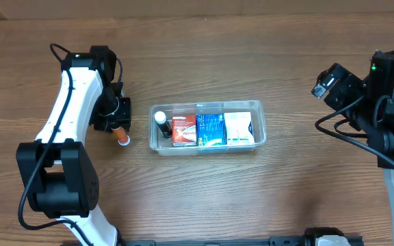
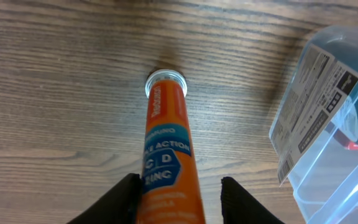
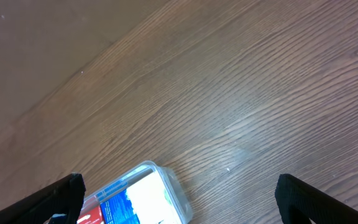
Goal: Pack container
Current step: 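Move the left gripper back and grasp the orange tube, then place the orange tube upright in the container beside the bottle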
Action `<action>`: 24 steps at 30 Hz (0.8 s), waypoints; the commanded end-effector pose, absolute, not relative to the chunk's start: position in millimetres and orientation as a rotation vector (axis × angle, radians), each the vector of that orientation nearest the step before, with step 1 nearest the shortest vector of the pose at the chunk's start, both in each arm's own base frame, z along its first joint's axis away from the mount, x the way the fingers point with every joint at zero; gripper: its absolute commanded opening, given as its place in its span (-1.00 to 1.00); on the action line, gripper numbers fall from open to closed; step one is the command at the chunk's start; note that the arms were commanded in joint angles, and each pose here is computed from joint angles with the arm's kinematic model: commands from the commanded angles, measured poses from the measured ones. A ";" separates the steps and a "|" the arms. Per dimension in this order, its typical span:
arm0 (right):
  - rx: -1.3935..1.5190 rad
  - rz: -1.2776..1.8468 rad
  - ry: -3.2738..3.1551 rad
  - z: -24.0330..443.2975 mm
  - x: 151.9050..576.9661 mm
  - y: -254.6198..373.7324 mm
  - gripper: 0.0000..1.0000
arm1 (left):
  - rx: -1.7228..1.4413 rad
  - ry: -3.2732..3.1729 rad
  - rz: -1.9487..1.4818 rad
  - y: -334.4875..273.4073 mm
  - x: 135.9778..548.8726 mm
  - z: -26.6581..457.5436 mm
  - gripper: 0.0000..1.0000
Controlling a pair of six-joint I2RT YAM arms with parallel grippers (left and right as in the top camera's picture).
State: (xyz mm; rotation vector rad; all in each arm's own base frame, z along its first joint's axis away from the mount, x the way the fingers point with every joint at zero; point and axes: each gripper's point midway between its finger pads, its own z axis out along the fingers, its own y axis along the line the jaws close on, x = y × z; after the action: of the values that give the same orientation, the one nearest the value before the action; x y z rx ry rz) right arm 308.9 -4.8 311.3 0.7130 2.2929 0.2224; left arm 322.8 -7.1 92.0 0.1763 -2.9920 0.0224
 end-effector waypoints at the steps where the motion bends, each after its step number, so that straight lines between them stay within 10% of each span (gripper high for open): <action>1: 0.705 0.229 2.273 318.6 309.7 -4.9 1.00 | 0.187 -2.990 0.003 -3.7 322.7 90.6 -0.29; 9: 0.705 0.229 2.273 318.6 309.7 -4.9 1.00 | 0.180 -3.006 -0.052 2.8 323.2 99.8 -0.59; 24: 0.705 0.229 2.273 318.6 309.7 -4.9 1.00 | -0.128 -3.446 0.316 -81.2 298.4 296.4 -0.70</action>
State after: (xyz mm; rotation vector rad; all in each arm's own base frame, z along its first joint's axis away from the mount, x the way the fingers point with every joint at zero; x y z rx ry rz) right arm 308.8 -4.8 311.3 0.7128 2.2933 0.2216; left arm 309.4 -53.2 291.3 -0.0218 -3.4668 0.2090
